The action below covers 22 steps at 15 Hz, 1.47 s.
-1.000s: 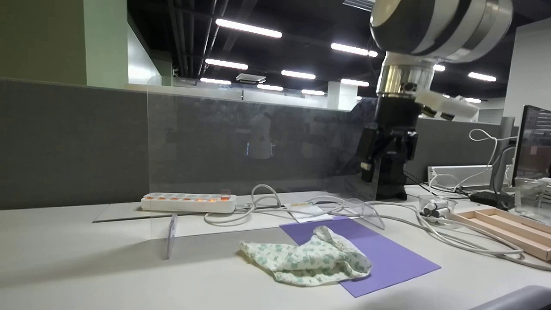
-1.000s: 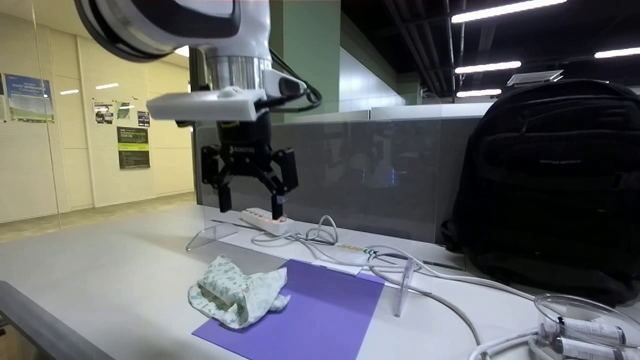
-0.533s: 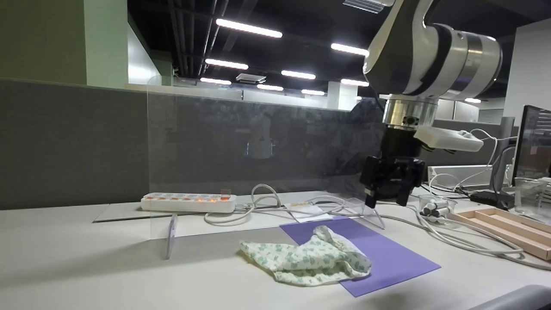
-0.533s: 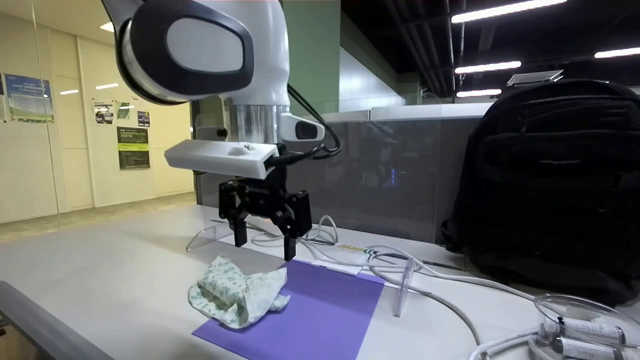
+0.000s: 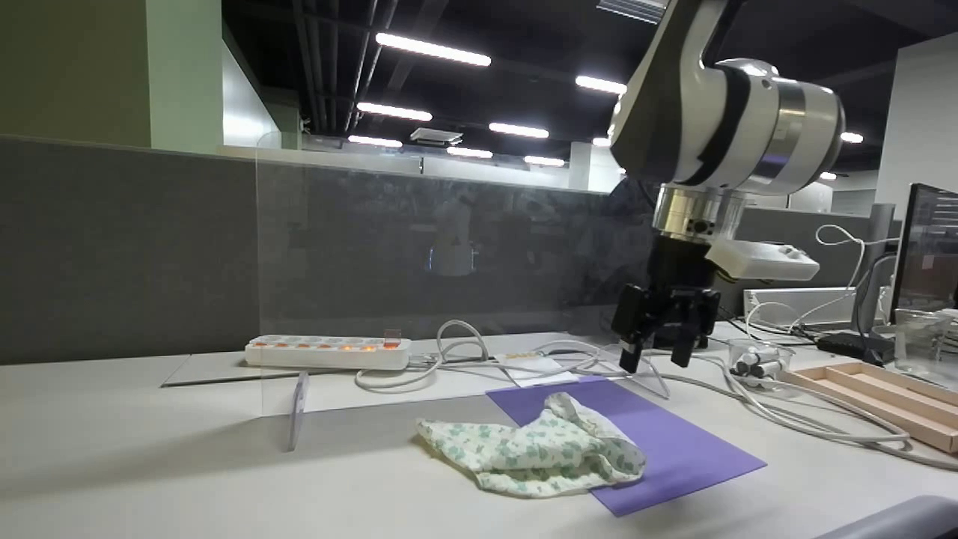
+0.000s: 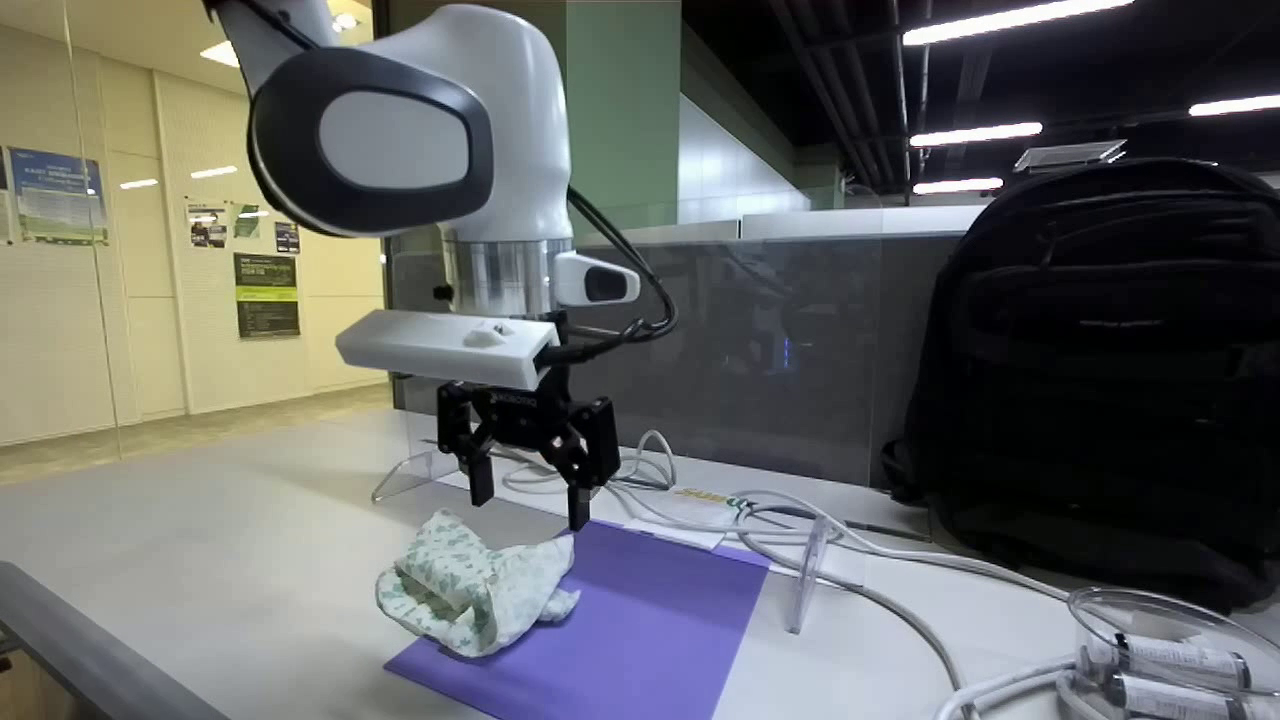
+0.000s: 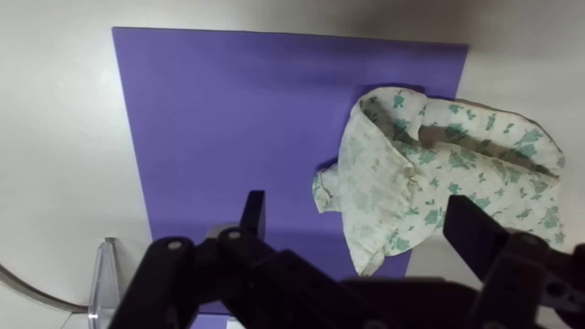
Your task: Put the cloth on the countertop shield
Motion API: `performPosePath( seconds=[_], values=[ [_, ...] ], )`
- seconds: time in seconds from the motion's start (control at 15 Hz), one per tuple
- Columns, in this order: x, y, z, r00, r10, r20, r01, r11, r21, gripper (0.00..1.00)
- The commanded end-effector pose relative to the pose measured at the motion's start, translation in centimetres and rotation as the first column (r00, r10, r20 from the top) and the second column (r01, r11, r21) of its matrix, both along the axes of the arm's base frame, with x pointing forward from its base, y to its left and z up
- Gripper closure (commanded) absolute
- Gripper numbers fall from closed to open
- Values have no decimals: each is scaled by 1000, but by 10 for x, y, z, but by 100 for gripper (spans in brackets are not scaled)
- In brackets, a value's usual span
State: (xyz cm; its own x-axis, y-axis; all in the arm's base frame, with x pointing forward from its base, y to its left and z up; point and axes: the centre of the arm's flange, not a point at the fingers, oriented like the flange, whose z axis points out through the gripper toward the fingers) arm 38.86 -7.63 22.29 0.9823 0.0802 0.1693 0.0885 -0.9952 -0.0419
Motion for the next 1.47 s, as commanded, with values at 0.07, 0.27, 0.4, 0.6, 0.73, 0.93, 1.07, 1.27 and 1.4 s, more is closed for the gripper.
performPosePath(
  seconds=[0.07, 0.27, 0.4, 0.6, 0.73, 0.93, 1.07, 1.27, 1.4],
  values=[
    [31, 30, -44, 997, 73, 17, -73, 997, 23, 0],
    [44, 50, -59, 994, 113, 14, -113, 993, 21, 0],
    [50, 53, -73, 992, 122, 4, -122, 992, 14, 0],
    [53, 50, -97, 991, 127, -32, -127, 992, 7, 0],
    [54, 48, -108, 991, 131, -38, -131, 991, 9, 26],
    [56, 47, -112, 990, 132, -39, -132, 991, 16, 47],
    [58, 47, -109, 991, 130, -32, -129, 991, 21, 62],
    [60, 44, -97, 991, 128, -28, -128, 992, 21, 81],
    [63, 45, -86, 989, 143, -41, -143, 990, 18, 95]
  ],
)
